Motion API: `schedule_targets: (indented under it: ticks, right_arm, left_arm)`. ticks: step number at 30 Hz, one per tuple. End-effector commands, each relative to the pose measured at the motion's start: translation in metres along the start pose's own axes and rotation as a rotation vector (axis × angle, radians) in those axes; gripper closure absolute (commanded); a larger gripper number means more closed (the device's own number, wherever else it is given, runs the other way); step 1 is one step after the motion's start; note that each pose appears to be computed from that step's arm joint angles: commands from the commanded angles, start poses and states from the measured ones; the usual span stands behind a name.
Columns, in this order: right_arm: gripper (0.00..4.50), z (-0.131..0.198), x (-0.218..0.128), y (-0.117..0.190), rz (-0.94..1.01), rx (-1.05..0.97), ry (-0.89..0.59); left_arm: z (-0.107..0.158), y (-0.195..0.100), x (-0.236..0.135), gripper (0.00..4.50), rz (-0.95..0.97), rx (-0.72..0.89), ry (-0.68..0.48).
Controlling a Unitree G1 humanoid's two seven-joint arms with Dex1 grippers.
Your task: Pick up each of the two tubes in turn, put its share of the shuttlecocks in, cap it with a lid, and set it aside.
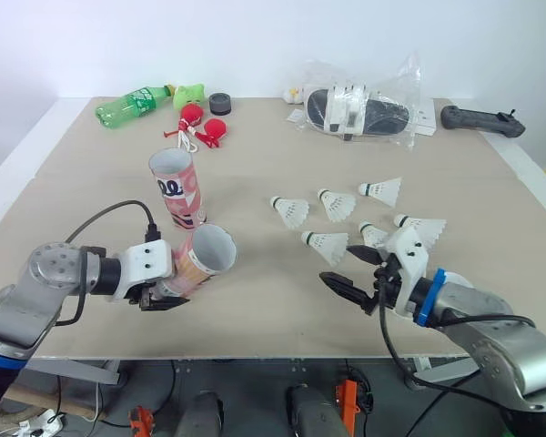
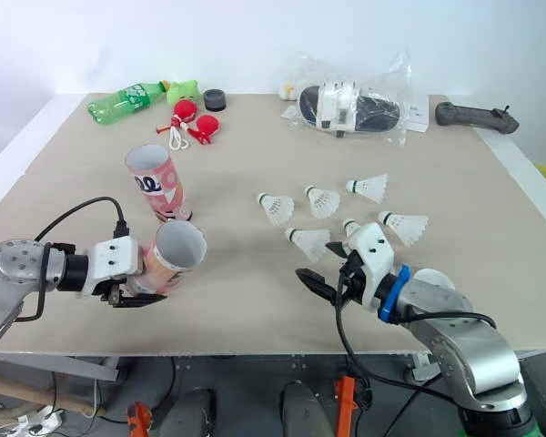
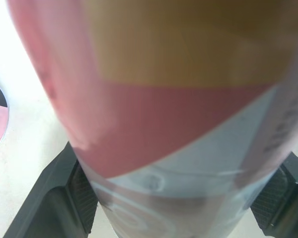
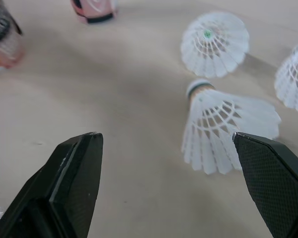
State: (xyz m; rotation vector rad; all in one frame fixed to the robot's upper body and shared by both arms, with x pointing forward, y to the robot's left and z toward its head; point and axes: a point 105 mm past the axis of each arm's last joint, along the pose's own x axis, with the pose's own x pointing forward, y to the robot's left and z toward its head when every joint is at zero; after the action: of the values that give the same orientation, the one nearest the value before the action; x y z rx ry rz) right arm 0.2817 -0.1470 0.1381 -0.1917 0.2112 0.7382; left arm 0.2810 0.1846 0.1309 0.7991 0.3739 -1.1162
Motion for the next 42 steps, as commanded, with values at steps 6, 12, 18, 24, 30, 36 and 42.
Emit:
schedule_targets:
  ticks: [6,12,18,24,30,36,42]
  right_arm:
    - [0.00,-0.008,0.027,-0.010,-0.073,-0.022,-0.012]
    - [0.00,-0.011,0.048,-0.010,-0.071,-0.032,-0.029]
    - [2.91,-0.005,0.056,-0.015,-0.122,-0.064,-0.067]
    - [4.44,0.010,0.051,-0.016,-0.140,-0.082,-0.146]
    - [4.44,0.050,0.027,0.006,0.038,-0.177,-0.274]
    - [4.44,0.110,-0.004,0.038,0.366,-0.393,-0.303]
    - [4.44,0.137,0.009,0.053,0.525,-0.715,-0.242]
  left_arm:
    - [-0.006,-0.006,0.012,1.17,-0.037,-0.033,0.013]
    - [-0.005,-0.005,0.015,1.17,-0.032,-0.049,-0.002]
    - [-0.006,-0.006,0.015,1.25,-0.028,-0.062,-0.009]
    - [-0.005,-0.005,0.016,1.25,-0.027,-0.061,-0.015]
    - [-0.006,-0.005,0.017,1.25,-0.037,-0.071,-0.014]
    - [-0.004,-0.005,0.019,1.25,-0.051,-0.074,-0.015]
    - [-0.006,-0.006,0.024,1.25,-0.070,-0.075,-0.001]
